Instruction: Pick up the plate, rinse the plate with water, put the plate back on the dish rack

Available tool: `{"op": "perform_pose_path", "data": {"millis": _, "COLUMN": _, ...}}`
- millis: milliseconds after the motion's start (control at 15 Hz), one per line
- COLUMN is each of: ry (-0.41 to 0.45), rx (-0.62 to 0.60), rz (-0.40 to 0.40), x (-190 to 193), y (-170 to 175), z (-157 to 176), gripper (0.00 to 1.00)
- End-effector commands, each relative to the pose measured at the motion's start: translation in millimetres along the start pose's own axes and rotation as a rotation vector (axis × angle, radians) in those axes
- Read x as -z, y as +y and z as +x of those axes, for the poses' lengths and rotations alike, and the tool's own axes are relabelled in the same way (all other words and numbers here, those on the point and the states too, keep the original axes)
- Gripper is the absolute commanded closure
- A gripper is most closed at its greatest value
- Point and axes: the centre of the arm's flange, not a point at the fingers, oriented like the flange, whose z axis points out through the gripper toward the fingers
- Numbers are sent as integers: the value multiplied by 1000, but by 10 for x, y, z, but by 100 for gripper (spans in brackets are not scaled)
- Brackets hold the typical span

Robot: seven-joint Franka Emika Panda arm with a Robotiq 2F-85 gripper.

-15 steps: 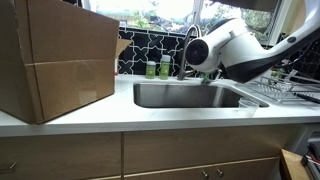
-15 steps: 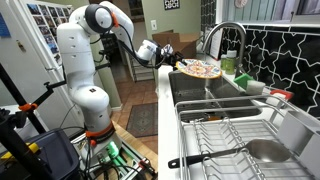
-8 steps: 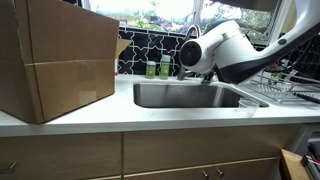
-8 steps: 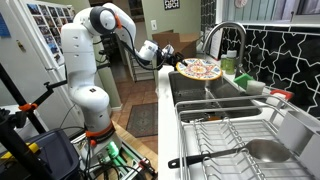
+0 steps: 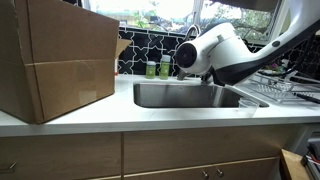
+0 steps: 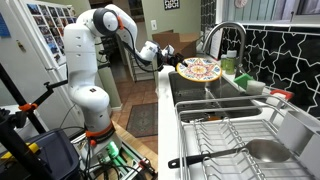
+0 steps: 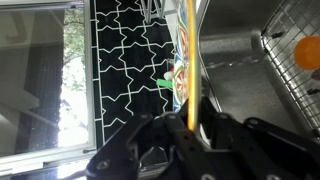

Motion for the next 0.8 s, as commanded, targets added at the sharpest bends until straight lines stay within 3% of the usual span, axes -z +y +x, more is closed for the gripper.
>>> {"op": "perform_pose_path", "data": {"millis": 0, "ry": -27, "rx": -53, "rz": -16, "x": 12, "y": 13, "z": 31, "gripper": 97}}
{"op": "perform_pose_path", "data": {"millis": 733, "ry": -57, "rx": -123, "rz": -41, "x": -74, "y": -65, "z": 61, "gripper": 97}}
